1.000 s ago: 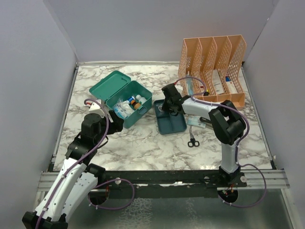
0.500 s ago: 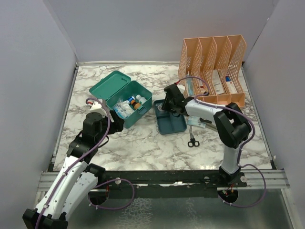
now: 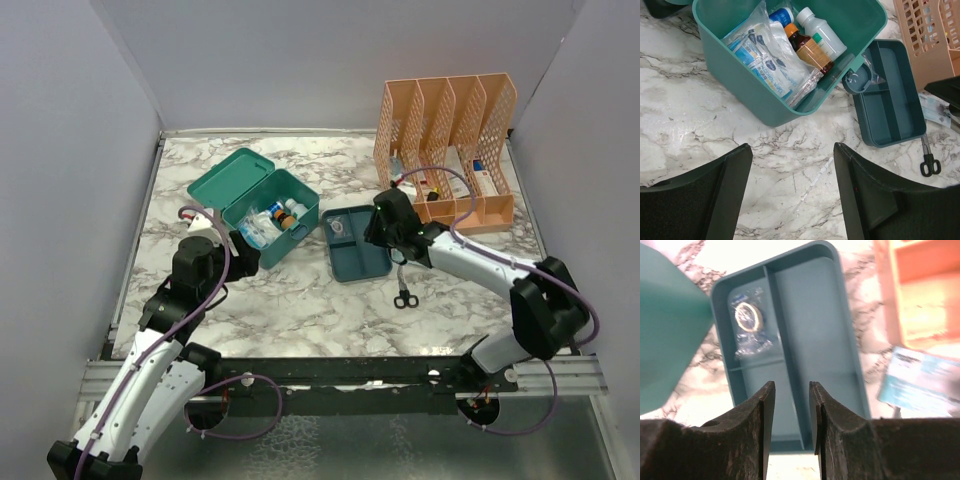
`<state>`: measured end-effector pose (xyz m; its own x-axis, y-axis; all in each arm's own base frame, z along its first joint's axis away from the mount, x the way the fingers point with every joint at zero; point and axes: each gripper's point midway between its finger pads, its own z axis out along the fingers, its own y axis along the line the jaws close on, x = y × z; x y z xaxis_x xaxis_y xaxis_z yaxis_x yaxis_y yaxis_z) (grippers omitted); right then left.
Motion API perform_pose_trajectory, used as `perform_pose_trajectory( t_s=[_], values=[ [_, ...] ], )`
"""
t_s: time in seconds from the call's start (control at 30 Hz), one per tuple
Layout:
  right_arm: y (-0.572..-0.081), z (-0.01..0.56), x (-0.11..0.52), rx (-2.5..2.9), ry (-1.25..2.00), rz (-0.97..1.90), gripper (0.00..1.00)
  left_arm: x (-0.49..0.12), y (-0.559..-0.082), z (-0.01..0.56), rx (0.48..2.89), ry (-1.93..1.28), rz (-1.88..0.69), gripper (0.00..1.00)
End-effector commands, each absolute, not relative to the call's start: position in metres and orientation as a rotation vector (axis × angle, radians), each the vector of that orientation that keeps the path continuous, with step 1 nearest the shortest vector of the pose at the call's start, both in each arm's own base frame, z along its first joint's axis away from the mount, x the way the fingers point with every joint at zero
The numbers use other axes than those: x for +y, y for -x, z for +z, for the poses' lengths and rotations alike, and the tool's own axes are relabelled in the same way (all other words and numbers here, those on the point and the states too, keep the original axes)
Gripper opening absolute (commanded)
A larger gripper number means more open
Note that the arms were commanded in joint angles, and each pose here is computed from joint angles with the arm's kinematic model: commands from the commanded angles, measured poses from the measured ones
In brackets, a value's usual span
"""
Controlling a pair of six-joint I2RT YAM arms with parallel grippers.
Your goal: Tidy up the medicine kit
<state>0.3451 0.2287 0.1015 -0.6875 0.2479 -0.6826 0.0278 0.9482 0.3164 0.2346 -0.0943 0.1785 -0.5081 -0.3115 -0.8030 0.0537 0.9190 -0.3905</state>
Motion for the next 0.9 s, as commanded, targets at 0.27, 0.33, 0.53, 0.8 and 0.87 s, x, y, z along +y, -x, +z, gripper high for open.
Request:
perform_pose_trajectory(
  t_s=[0.27, 0.33, 0.53, 0.8, 0.87],
  values=[
    [-0.288, 0.089, 0.107, 2.249, -0.409, -0.092, 0.34, -0.091, -0.235, 0.184, 2.024, 0.198, -0.447, 0.70],
    [-0.283, 0.082, 0.095, 2.224, -0.495, -0.127, 0.34, -0.091, -0.234, 0.184, 2.027, 0.195, -0.449, 0.70],
    [-0.271, 0.059, 0.074, 2.148, -0.798, -0.126, 0.35, -0.091, -0.235, 0.184, 2.023, 0.198, -0.447, 0.70],
    [-0.288, 0.042, 0.091, 2.109, -1.031, 0.124, 0.36, -0.090, -0.235, 0.185, 2.018, 0.203, -0.443, 0.70],
    [-0.291, 0.041, 0.098, 2.104, -1.043, 0.176, 0.37, -0.089, -0.235, 0.185, 2.016, 0.205, -0.441, 0.70]
  ],
)
